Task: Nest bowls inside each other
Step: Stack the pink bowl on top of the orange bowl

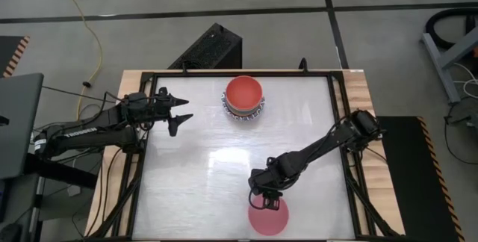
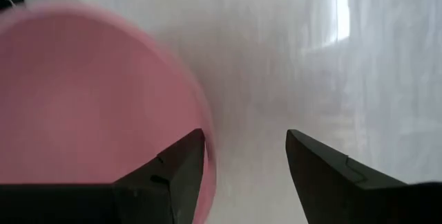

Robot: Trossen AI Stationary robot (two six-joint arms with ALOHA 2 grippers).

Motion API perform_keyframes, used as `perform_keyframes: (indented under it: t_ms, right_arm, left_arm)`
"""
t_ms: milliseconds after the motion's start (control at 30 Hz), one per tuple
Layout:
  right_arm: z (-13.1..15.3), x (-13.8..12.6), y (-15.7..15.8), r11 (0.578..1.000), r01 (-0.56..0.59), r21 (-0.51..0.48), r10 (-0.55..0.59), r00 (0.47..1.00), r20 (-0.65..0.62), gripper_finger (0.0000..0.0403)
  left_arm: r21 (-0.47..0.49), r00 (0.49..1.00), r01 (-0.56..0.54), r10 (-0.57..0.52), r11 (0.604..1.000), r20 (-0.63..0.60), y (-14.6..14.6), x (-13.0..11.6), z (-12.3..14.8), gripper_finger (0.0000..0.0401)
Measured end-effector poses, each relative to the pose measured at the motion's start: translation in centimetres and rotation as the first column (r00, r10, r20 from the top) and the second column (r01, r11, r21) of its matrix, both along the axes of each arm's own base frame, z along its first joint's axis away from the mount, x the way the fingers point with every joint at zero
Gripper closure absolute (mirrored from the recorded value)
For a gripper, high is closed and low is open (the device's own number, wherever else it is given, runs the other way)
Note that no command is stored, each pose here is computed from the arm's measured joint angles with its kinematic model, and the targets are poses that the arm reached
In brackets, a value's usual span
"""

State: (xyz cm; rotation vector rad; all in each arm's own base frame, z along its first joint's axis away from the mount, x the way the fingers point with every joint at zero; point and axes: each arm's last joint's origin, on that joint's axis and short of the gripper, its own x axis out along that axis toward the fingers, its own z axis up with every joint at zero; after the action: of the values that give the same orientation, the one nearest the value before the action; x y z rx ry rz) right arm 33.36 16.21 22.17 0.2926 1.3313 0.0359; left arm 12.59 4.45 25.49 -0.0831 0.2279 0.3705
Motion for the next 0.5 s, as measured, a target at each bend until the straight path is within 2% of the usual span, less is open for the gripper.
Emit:
perform_keyframes:
  t_ms: [167, 267, 367, 500]
  right_arm:
    - [-1.7, -0.4, 0.1, 0.998, -0.022, 0.057, 0.023, 0.999, -0.027, 0.0180]
    - [-2.2, -0.7, 0.0, 0.999, -0.012, 0.042, 0.014, 0.999, -0.053, 0.0198]
    - [-2.1, -0.6, -0.6, 0.999, 0.002, 0.039, 0.000, 0.998, -0.067, 0.0251]
    - [-2.2, -0.3, -1.7, 0.998, 0.014, 0.069, -0.007, 0.994, -0.105, 0.0364]
  left_arm:
    - [-0.001, 1.000, 0.000, 0.000, 1.000, -0.003, 0.0, 0.0, 0.0, 0.0127]
    - [-0.001, 1.000, 0.000, 0.000, 1.000, -0.004, 0.0, 0.0, 0.0, 0.0127]
    - [0.000, 1.000, 0.000, 0.000, 1.000, -0.003, 0.0, 0.0, 0.0, 0.0127]
    - [0.000, 1.000, 0.000, 0.000, 1.000, -0.002, 0.0, 0.0, 0.0, 0.0127]
